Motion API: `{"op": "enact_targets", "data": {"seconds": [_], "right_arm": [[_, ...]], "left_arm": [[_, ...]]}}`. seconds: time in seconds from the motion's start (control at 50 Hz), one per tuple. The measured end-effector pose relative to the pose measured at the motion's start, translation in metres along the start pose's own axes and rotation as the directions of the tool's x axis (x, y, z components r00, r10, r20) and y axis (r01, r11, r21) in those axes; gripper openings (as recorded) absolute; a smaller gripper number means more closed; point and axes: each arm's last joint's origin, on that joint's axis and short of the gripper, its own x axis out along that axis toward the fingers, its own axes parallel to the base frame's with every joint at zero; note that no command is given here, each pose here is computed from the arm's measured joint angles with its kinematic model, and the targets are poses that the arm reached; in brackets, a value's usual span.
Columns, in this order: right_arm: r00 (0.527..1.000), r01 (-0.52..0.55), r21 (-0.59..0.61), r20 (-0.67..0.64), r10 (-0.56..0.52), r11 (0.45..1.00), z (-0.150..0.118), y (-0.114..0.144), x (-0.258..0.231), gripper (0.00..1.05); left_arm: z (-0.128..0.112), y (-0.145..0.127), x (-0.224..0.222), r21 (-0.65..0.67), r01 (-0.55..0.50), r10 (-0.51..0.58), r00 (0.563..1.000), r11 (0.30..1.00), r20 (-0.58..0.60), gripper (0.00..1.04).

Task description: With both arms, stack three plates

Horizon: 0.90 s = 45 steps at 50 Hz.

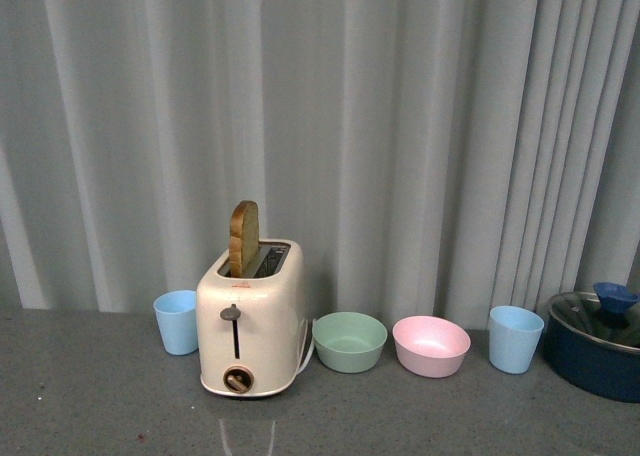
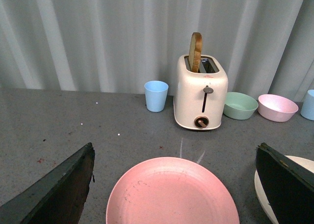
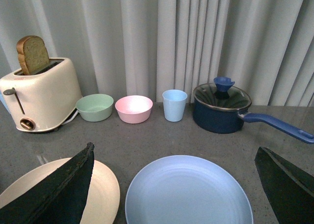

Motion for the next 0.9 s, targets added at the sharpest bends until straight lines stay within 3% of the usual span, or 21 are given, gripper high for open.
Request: {"op": "enact_targets", "data": {"seconds": [0.9], "right_arm": [[1.0, 0.0, 0.0, 0.0, 0.0, 1.0, 0.0, 0.0, 0.0, 0.97]], "left_arm": [[0.0, 0.0, 0.0, 0.0, 0.0, 0.0, 1.0, 1.0, 0.0, 0.98]]}}
